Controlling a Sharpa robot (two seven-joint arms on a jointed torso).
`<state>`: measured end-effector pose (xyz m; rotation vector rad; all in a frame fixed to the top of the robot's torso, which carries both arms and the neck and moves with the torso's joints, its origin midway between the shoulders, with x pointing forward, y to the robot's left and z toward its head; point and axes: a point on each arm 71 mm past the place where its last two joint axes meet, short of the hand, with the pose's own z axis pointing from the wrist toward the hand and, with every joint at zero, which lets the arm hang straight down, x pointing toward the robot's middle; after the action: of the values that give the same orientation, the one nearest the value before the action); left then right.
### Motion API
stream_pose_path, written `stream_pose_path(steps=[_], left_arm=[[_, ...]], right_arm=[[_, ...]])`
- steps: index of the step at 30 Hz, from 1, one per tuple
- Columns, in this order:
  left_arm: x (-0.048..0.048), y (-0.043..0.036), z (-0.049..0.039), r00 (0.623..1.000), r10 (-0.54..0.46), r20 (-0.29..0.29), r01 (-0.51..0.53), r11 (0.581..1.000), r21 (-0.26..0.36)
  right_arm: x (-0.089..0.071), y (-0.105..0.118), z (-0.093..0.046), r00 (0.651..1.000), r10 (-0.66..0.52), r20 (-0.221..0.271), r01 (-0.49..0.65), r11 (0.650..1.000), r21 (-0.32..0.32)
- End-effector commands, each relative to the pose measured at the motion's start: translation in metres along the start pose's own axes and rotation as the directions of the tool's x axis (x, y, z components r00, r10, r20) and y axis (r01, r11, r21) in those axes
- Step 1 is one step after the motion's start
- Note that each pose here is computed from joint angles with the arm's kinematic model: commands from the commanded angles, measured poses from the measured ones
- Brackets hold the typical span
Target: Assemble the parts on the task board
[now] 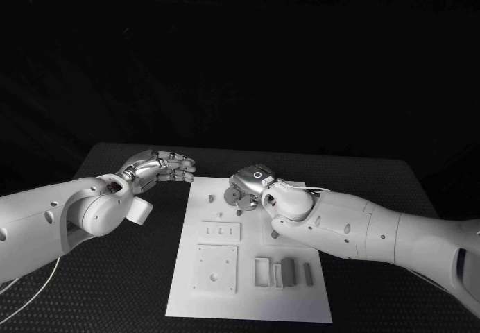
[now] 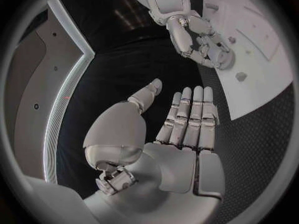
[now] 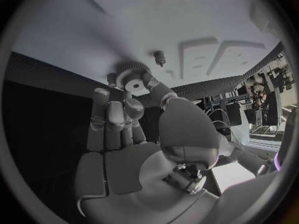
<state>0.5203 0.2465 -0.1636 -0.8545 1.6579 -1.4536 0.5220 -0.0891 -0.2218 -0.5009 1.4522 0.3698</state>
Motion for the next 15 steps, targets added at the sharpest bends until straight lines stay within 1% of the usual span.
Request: stream_pose_path(steps=[1,9,15], left_arm=[[0.0020,-0.0014,0.0007,1.000,-0.002,-0.012,0.002,1.000,0.008],[0.0009,-0.0010,0.0006,1.000,-0.001,-0.010,0.001,1.000,0.005],[0.0010,-0.0003,0.0008,1.000,-0.002,-0.014,0.002,1.000,-0.004]], right_arm=[[0.0013,-0.0018,-0.0007,1.000,0.020,-0.005,-0.020,1.000,0.008],[0.0013,-0.0062,-0.0036,0.999,0.038,-0.002,-0.038,0.999,0.011],[0.0037,-0.0098,-0.0049,0.997,0.071,-0.030,-0.070,0.997,0.023]])
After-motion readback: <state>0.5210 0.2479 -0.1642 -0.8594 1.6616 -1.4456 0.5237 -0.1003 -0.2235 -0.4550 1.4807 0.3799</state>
